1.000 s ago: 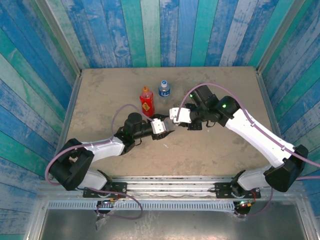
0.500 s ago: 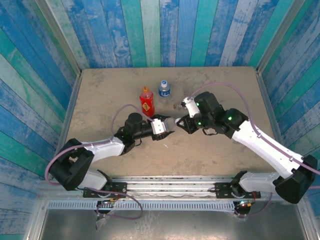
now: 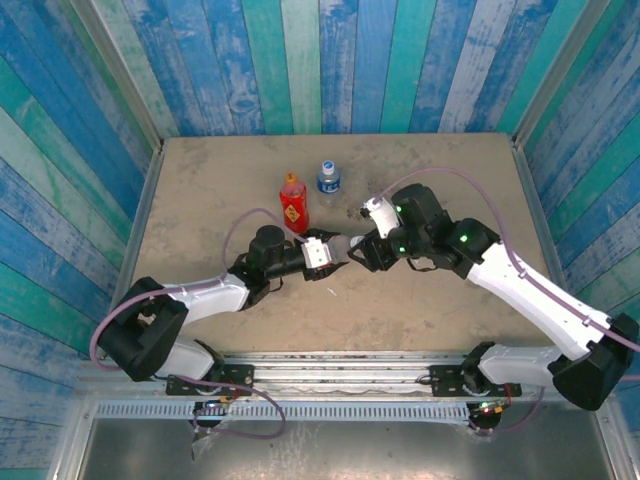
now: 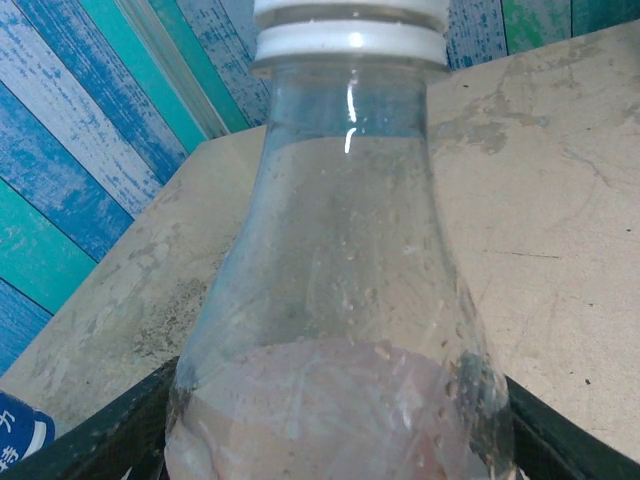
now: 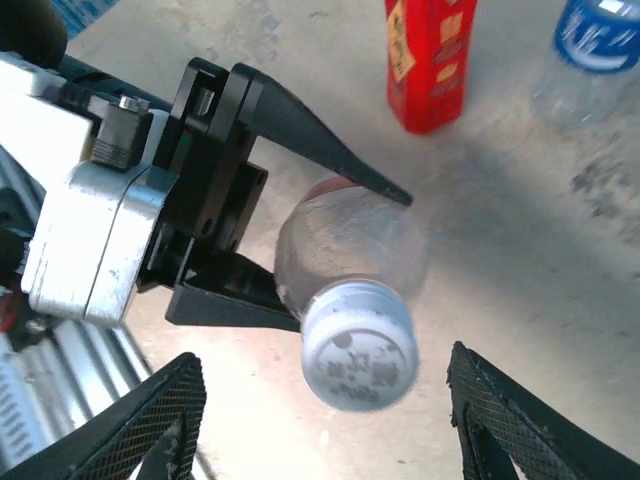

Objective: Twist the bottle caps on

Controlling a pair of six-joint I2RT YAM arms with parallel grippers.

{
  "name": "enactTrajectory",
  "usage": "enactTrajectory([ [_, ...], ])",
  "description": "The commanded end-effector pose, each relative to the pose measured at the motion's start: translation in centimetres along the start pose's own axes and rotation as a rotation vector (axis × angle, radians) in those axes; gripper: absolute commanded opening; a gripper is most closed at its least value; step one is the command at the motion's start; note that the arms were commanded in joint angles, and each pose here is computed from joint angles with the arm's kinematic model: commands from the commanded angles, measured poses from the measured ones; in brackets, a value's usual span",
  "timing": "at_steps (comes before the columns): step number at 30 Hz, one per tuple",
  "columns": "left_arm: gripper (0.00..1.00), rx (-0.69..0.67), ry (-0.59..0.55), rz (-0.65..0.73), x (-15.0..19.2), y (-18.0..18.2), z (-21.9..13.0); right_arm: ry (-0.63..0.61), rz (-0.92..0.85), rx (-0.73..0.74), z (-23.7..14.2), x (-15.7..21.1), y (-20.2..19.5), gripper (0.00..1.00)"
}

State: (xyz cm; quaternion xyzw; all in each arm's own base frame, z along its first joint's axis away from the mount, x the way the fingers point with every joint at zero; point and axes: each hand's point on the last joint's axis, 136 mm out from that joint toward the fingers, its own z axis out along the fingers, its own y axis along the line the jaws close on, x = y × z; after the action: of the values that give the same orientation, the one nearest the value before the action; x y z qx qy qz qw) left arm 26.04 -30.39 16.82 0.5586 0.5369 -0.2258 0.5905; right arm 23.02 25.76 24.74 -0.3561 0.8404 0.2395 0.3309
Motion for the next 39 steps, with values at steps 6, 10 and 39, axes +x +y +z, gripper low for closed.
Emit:
enactTrajectory([
  [6, 0.69, -0.015, -0.034, 0.03, -1.2, 0.2, -0.6, 0.015, -0.541, 0.042, -2.9, -0.6, -0.3, 0.66],
  [10, 0.68, -0.011, -0.036, 0.029, -1.2, 0.2, -0.5, 0.07, -0.836, 0.009, -2.6, 0.6, -0.3, 0.67],
  [39, 0.86, 0.017, -0.07, 0.025, -1.7, -0.4, -0.6, 0.126, -0.901, -0.12, 0.3, -0.2, 0.3, 0.22],
])
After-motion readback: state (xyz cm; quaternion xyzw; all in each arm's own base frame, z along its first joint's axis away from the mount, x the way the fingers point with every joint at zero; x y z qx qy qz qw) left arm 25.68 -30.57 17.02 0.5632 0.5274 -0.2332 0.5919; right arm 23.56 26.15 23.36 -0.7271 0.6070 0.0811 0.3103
